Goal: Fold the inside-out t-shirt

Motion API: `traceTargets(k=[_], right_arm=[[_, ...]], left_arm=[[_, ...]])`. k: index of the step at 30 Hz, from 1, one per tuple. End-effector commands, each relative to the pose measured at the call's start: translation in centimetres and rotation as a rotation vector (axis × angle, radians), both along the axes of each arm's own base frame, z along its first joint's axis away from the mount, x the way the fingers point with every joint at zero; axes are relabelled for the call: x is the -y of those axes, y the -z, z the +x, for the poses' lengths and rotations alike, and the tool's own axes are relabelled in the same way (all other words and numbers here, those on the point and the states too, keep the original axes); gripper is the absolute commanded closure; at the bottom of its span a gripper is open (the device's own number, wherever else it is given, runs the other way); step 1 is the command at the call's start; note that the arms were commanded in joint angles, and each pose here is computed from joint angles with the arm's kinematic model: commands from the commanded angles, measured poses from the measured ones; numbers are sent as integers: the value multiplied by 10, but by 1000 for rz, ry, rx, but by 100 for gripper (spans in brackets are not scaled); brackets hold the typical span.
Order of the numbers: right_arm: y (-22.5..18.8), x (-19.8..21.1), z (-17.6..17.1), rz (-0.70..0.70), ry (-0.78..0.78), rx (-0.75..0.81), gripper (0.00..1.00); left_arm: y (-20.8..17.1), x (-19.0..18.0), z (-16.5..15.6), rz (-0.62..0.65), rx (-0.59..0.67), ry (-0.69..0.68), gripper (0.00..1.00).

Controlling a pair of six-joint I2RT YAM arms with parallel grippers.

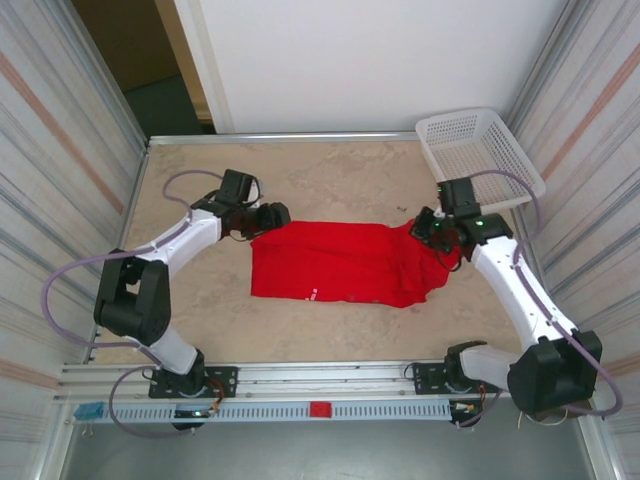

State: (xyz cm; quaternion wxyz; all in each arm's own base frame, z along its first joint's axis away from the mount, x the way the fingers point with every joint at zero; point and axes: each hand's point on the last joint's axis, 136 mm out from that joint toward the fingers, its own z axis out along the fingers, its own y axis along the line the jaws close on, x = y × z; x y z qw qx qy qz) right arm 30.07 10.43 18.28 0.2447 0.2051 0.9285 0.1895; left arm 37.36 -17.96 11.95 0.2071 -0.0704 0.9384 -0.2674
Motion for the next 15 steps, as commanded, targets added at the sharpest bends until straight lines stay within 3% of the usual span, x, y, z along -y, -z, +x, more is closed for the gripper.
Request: traceTargets(k=[1, 15], right_arm=[[-3, -12, 2, -55, 92, -12, 100], [-8, -151, 12, -122, 77, 12, 100]], left_arm=[[-19, -11, 6, -15, 23, 22, 32], [-12, -70, 33, -103, -16, -72, 32]])
